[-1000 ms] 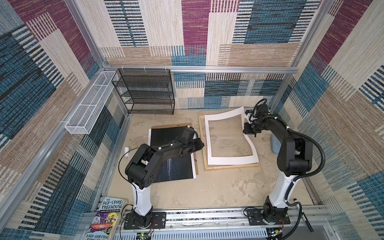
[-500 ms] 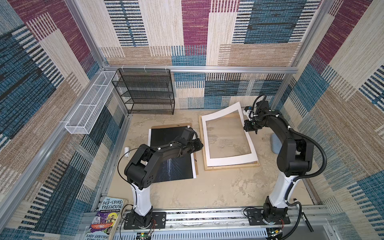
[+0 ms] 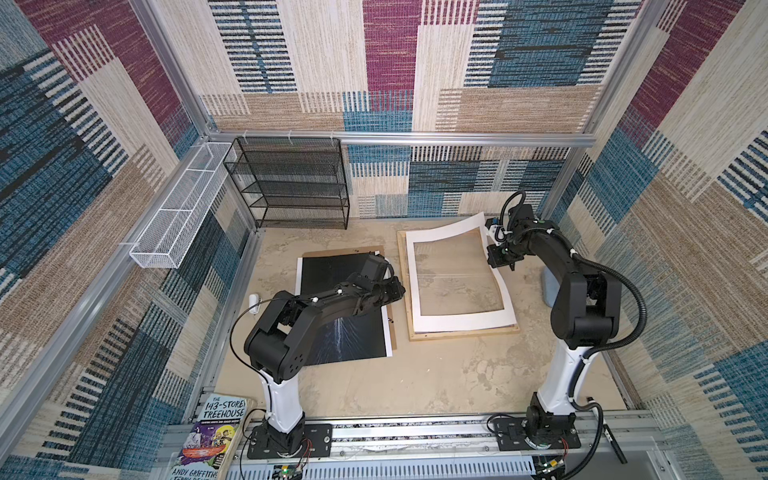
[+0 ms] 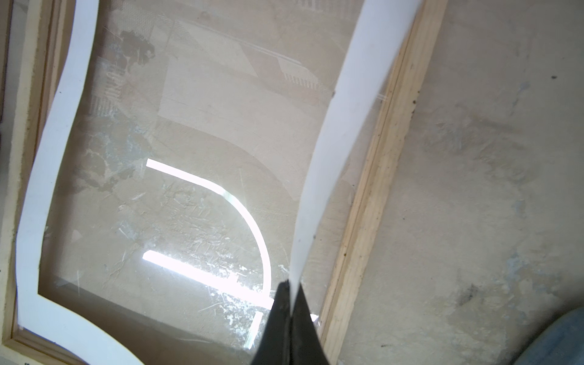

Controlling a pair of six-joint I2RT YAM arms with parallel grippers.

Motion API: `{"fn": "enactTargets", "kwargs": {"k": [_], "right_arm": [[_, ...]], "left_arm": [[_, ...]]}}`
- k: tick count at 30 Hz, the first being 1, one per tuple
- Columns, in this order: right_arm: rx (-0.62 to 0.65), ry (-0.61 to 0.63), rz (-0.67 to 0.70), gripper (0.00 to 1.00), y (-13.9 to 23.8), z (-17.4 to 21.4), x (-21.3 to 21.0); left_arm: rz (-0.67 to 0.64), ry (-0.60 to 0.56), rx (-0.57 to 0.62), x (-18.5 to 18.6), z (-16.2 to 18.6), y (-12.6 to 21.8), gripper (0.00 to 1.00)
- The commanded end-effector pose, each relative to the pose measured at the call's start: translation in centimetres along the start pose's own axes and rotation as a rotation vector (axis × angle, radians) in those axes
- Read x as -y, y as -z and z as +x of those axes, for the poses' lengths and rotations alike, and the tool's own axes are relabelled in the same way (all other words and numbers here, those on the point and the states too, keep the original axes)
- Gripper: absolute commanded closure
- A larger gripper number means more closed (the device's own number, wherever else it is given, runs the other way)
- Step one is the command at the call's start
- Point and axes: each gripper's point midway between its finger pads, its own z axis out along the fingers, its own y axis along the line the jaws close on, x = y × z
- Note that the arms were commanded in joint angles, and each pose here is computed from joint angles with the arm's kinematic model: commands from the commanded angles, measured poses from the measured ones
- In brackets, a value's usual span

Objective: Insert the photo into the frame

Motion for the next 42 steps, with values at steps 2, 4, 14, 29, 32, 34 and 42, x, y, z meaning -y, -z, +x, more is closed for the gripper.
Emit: {"fn": "enactTargets", "kwargs": {"k": [2, 4, 14, 29, 32, 34, 42], "right_arm": [[0.006, 0.044, 0.013, 1.0, 0.2, -0.8, 0.3], [0.016, 0.056, 0.01, 1.0, 0.3, -1.3, 0.3], [0.004, 0.059, -0.009, 1.0, -0.1, -1.3, 0.2], [0.028, 0.074, -0.041, 1.0, 1.3, -1.3, -1.1], [0.026, 0.08, -0.053, 1.0, 1.1, -1.3, -1.5], [0.024, 0.085, -0.067, 1.0, 0.9, -1.3, -1.8], [0.002, 0.079, -0.077, 1.0, 0.1, -0.9, -2.0]], "left_arm": [[-0.01, -0.022, 0.009, 0.0, -0.2, 0.4, 0.79], [-0.013, -0.021, 0.01, -0.1, -0.3, 0.4, 0.79], [-0.012, -0.019, 0.004, 0.0, -0.3, 0.2, 0.79], [0.001, -0.016, -0.007, 0.3, -0.2, 0.1, 0.79], [0.001, -0.019, 0.0, 0.4, -0.3, 0.4, 0.79], [0.002, -0.019, 0.0, 0.4, -0.3, 0.4, 0.79], [0.001, -0.017, -0.002, 0.3, -0.2, 0.3, 0.79]]}}
